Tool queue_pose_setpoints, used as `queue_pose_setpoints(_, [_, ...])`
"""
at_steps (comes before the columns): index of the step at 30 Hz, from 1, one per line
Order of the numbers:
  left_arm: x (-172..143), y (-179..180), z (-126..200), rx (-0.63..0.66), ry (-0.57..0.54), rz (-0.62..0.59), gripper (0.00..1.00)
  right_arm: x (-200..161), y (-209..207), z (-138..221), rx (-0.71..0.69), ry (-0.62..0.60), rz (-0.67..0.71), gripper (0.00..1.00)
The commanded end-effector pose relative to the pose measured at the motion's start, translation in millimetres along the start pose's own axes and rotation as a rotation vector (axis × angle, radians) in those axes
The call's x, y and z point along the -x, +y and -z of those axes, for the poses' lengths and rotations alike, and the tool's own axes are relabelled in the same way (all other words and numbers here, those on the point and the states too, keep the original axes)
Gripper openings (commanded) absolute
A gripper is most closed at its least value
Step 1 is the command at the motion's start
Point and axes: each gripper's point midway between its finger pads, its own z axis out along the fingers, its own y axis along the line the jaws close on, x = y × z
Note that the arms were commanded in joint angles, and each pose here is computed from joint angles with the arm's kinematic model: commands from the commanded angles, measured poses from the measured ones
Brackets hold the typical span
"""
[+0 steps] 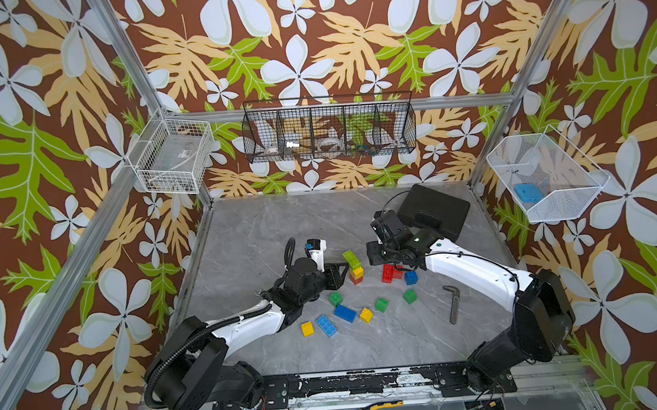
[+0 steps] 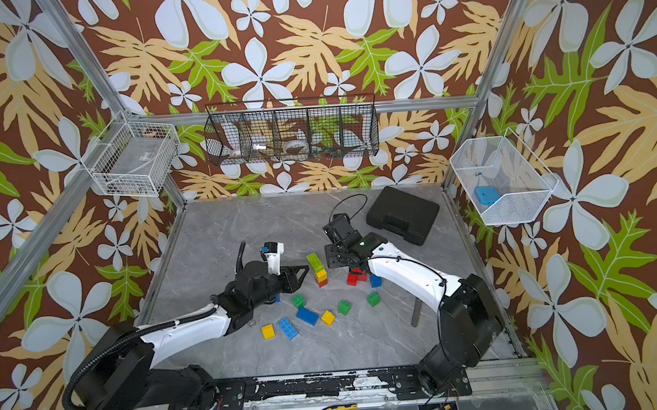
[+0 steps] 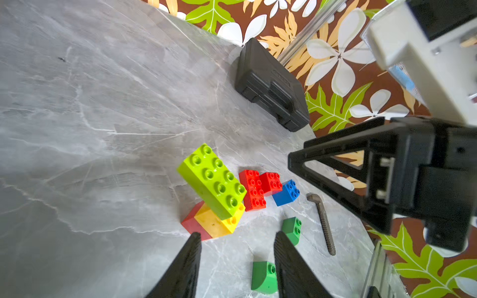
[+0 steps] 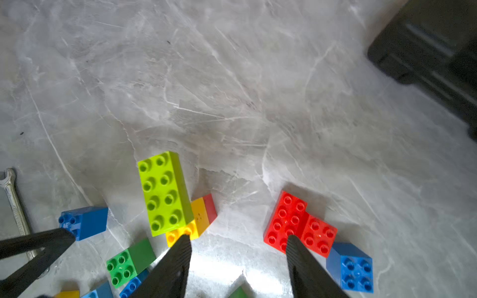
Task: Assemble a fork with lego
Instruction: Pick up the lego brick from the center of the board.
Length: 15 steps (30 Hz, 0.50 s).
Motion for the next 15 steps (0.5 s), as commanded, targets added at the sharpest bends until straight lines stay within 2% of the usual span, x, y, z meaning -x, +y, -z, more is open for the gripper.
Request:
queue_pose_setpoints(1, [-9, 7, -1, 0.054, 0.009, -0.035, 0.47, -7, -3, -7, -0.01, 0.009, -0.054, 0.53])
queue_pose_setpoints(4, [-17, 16, 9, 0.056, -0.02, 0.026, 0.47, -28, -1, -4, -0.004, 0.036, 0.01, 0.49])
queue_pose_setpoints(8, [-22, 27, 25, 0.072, -0.061, 0.071, 0.47, -49, -9, 4, 0.002, 0.037, -0.015, 0.47])
queue_pose_setpoints(10, [-23, 33, 35, 0.082, -0.084, 0.094, 0.47, -60, 6, 8, 0.079, 0.041, 0.019, 0.45])
queue_pose_setpoints(12, [-23, 39, 45, 0.095, -0.113, 0.126, 0.47, -70, 31, 16, 0.155, 0.029, 0.129, 0.43])
queue_pose_setpoints(15, [-21, 52, 60, 0.1, -0.148, 0.179, 0.47, -93, 72, 28, 0.221, 0.04, 0.398, 0.42])
